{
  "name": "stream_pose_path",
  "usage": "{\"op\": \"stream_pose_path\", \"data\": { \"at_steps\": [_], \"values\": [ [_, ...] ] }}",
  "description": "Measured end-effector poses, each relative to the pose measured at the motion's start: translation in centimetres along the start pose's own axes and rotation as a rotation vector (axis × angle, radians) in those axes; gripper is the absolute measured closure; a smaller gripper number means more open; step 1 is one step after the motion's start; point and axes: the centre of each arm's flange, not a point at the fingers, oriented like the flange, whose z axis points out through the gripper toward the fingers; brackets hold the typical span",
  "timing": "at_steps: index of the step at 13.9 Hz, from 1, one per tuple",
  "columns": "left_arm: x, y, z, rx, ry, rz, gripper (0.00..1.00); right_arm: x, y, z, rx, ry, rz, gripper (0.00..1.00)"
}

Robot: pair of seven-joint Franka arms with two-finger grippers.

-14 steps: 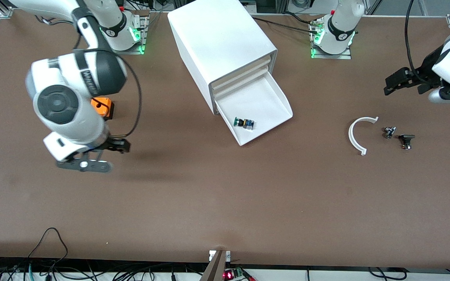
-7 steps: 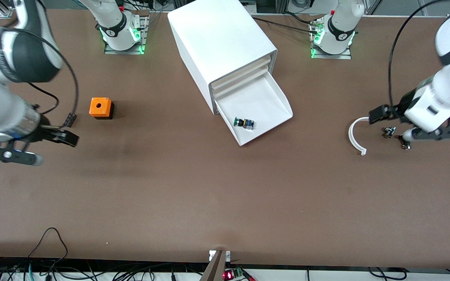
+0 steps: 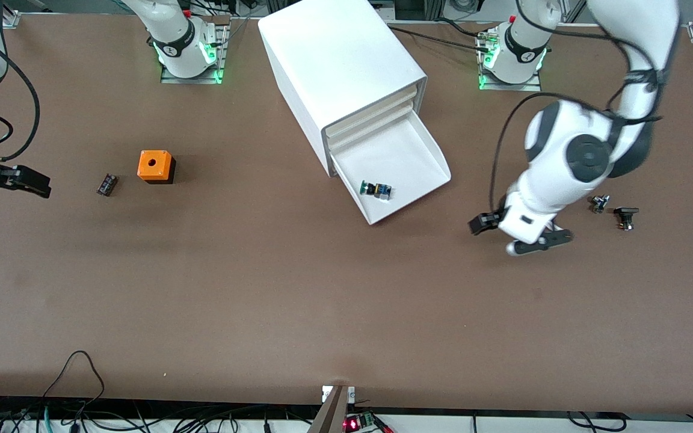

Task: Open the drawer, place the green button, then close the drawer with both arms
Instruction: 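Move the left gripper to the front of the open drawer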

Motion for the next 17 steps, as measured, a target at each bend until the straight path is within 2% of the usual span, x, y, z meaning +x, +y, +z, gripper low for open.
{"op": "stream_pose_path", "data": {
  "at_steps": [5,7,9,14,17],
  "values": [
    [-2.2,3.2,9.1,-0.042,0.010,-0.124,0.00,-3.0,-0.6,-0.2,0.009,-0.019,-0.055,0.00],
    [-3.4,4.0,11.1,-0.036,-0.008,-0.136,0.00,-3.4,-0.1,-0.3,0.010,-0.019,-0.073,0.00],
    [-5.7,5.5,11.8,-0.037,-0.037,-0.116,0.00,-3.5,0.4,0.0,0.016,-0.025,-0.070,0.00],
    [-12.0,6.9,12.0,-0.018,-0.094,-0.048,0.00,-3.3,0.4,0.4,0.098,-0.011,-0.048,0.00],
    [-15.7,7.1,11.4,0.000,-0.114,-0.040,0.00,-3.4,0.6,0.8,0.103,-0.014,-0.044,0.00]
  ]
}}
